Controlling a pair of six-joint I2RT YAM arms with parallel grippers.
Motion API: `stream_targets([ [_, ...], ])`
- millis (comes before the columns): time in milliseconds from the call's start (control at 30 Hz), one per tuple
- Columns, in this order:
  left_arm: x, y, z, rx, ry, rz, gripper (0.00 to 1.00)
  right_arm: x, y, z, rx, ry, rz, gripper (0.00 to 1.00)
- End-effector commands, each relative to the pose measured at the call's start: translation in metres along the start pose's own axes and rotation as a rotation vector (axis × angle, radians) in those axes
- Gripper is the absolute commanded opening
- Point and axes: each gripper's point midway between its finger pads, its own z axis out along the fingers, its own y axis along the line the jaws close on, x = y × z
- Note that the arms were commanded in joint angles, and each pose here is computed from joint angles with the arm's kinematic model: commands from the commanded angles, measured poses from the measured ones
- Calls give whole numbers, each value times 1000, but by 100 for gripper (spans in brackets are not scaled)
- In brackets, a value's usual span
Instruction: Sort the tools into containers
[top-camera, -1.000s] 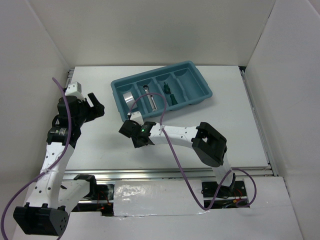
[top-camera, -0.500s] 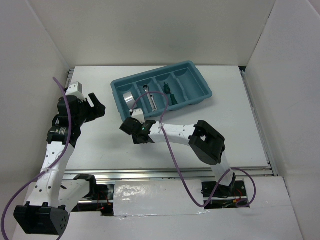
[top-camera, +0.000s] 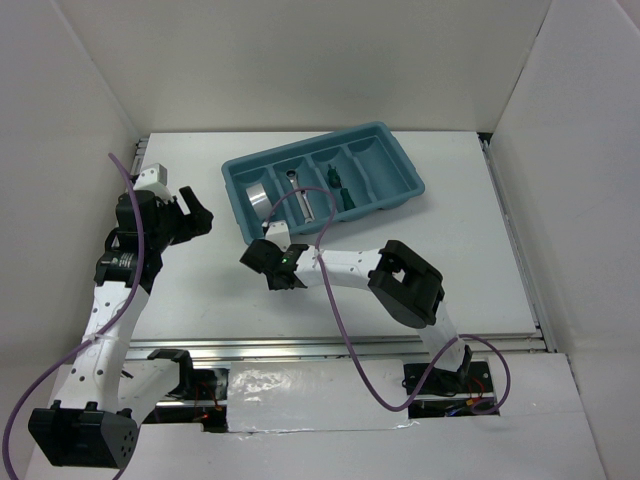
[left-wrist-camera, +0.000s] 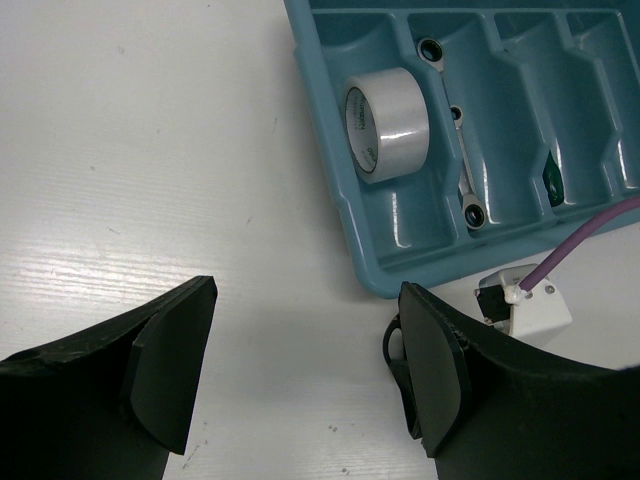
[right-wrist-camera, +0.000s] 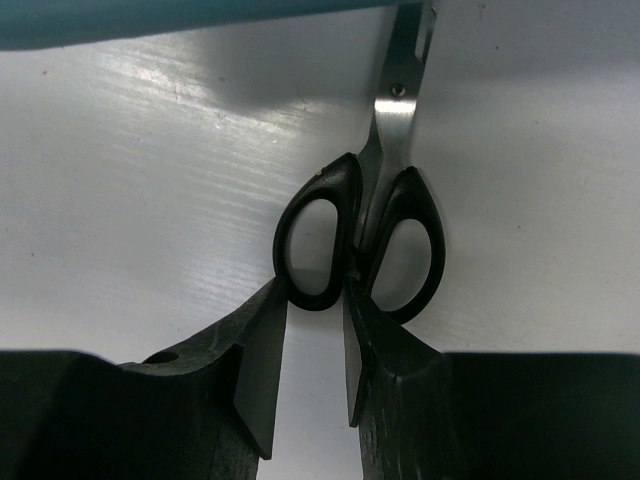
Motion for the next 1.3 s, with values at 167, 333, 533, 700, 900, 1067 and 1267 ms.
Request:
stream_targets([
  [167, -12, -6, 1, 37, -44, 25, 87, 3, -15, 2, 32, 0, 32, 35],
  [333, -16, -7, 0, 36, -51, 39, 87, 16, -16, -14, -30, 35, 44, 35],
  [533, -19, 0, -1, 21, -59, 22, 86, 0, -11, -57, -118, -60, 67, 36],
  [700, -17, -1, 1, 29, -49, 18, 87, -12, -16, -67, -103, -106, 67, 36],
  [900, -15, -1, 2, 33, -43, 20, 87, -14, -19, -60, -74, -125, 34, 36],
  [1067, -17, -2, 2, 37, -45, 18, 87, -9, -25, -38, -48, -82, 42, 36],
  [1267, -14, -2, 3, 42, -41, 25, 87, -3, -30, -18, -32, -37, 36, 36],
])
